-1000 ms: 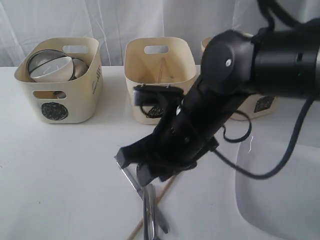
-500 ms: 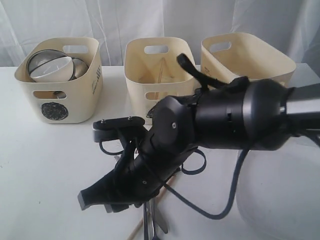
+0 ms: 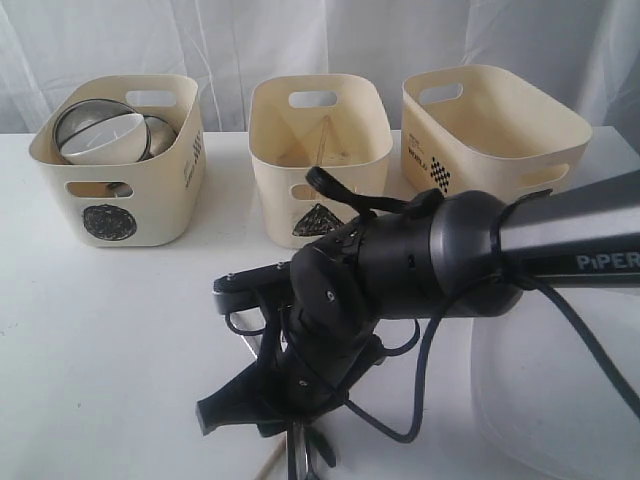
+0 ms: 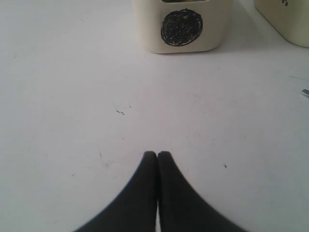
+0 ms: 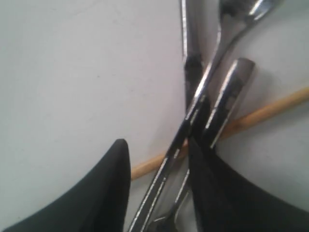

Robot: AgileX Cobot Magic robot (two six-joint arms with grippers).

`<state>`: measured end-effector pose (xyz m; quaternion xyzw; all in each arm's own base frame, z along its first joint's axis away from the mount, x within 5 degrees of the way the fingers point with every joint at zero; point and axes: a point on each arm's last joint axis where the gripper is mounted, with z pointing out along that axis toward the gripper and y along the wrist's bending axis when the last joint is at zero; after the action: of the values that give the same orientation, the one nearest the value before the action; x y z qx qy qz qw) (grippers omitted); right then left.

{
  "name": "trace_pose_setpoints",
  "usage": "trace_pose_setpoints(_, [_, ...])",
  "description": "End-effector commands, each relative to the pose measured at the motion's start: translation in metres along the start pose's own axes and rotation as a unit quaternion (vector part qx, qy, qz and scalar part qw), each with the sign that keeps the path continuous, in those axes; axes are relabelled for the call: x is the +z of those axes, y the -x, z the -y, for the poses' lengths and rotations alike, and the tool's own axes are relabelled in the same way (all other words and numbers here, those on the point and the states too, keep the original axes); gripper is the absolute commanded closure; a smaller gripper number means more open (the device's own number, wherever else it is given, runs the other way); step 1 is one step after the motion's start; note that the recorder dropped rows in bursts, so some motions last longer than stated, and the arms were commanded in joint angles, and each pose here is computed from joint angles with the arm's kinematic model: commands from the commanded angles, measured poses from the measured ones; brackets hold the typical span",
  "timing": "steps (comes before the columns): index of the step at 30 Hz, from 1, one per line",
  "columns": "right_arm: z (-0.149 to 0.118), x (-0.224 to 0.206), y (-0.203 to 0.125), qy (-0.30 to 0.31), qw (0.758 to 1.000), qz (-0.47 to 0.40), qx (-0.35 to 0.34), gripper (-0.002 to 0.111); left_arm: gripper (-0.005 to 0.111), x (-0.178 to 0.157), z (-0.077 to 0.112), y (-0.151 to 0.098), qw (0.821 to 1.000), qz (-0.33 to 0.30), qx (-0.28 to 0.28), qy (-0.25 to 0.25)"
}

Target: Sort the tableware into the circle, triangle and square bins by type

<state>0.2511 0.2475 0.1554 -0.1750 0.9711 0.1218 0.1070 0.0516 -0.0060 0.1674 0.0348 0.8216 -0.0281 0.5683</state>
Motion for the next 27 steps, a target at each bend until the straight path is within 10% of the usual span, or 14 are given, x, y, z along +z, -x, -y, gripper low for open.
trace_pose_setpoints(1, [0.006,0.001,-0.002,-0.029,0.999,-0.005,0.019,0.07,0.107,0.0,0.001,-0.001,1.0,0.001,-0.005,-0.005])
trace_pose_setpoints(27, [0.014,0.047,-0.001,-0.051,0.999,-0.005,-0.005,0.082,0.107,0.0,0.001,-0.001,1.0,0.001,-0.005,-0.005])
